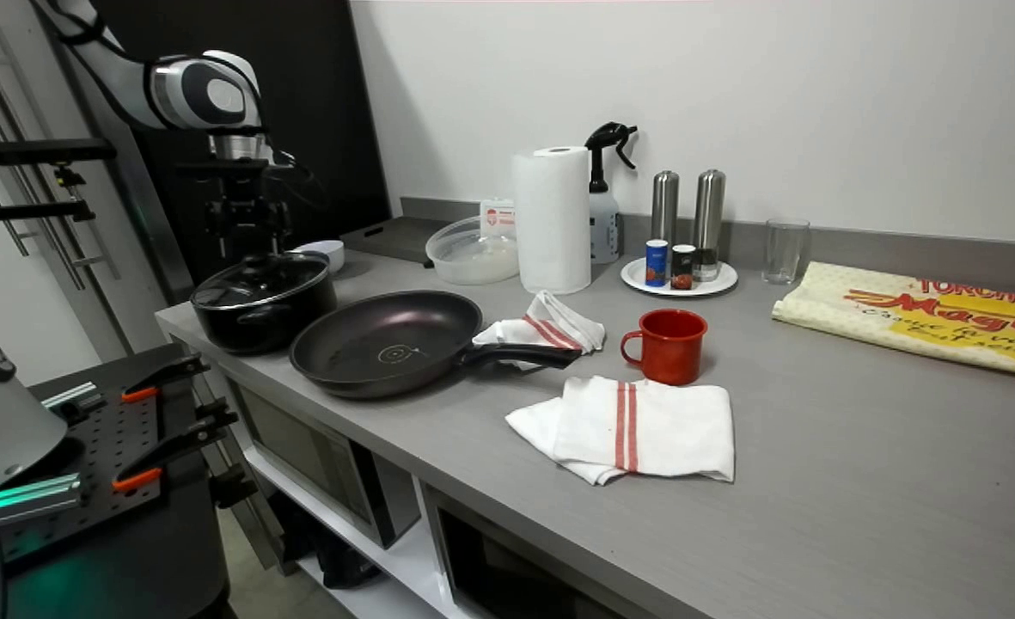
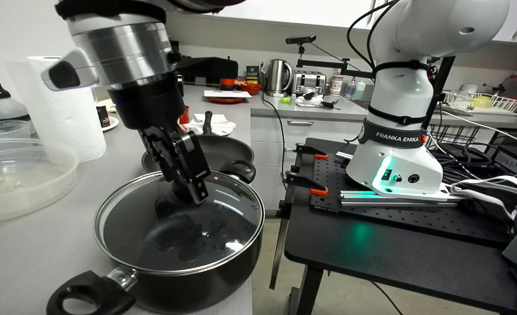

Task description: Remove the glass lid from the black pot

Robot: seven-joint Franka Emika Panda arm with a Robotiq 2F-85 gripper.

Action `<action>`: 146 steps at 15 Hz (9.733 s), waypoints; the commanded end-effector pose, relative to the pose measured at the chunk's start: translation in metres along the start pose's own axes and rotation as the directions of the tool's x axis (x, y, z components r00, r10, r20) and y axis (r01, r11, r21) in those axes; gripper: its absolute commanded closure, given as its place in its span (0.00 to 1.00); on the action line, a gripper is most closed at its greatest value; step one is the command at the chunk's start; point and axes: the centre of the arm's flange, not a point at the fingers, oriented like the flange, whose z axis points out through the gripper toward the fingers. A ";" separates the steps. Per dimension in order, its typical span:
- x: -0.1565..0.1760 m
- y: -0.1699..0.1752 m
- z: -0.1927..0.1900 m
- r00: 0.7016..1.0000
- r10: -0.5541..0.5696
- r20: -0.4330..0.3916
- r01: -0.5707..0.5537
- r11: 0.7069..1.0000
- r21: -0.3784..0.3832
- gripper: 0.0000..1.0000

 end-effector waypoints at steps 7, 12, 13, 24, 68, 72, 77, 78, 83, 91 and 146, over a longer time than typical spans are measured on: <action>0.005 0.005 0.003 1.000 -0.016 -0.021 0.016 1.000 0.006 0.47; 0.005 0.006 -0.003 0.999 -0.012 -0.034 0.012 1.000 0.002 0.75; 0.005 0.006 -0.003 0.999 -0.011 -0.034 0.011 1.000 0.002 0.75; -0.012 -0.005 -0.048 0.998 0.023 -0.059 -0.024 0.999 -0.029 0.75; 0.009 0.238 -0.155 0.889 0.405 -0.213 -0.384 0.913 0.137 0.75; 0.037 0.245 -0.140 0.906 0.370 -0.205 -0.352 0.929 0.117 0.75; 0.060 0.256 -0.126 0.915 0.335 -0.224 -0.325 0.942 0.083 0.75; 0.063 0.259 -0.121 0.917 0.329 -0.225 -0.319 0.944 0.077 0.75; 0.069 0.270 -0.096 0.919 0.323 -0.225 -0.312 0.946 0.085 0.75; 0.066 0.270 -0.067 0.912 0.304 -0.275 -0.290 0.953 0.092 0.75; 0.026 0.272 0.023 0.861 0.388 -0.329 -0.399 0.916 0.038 0.65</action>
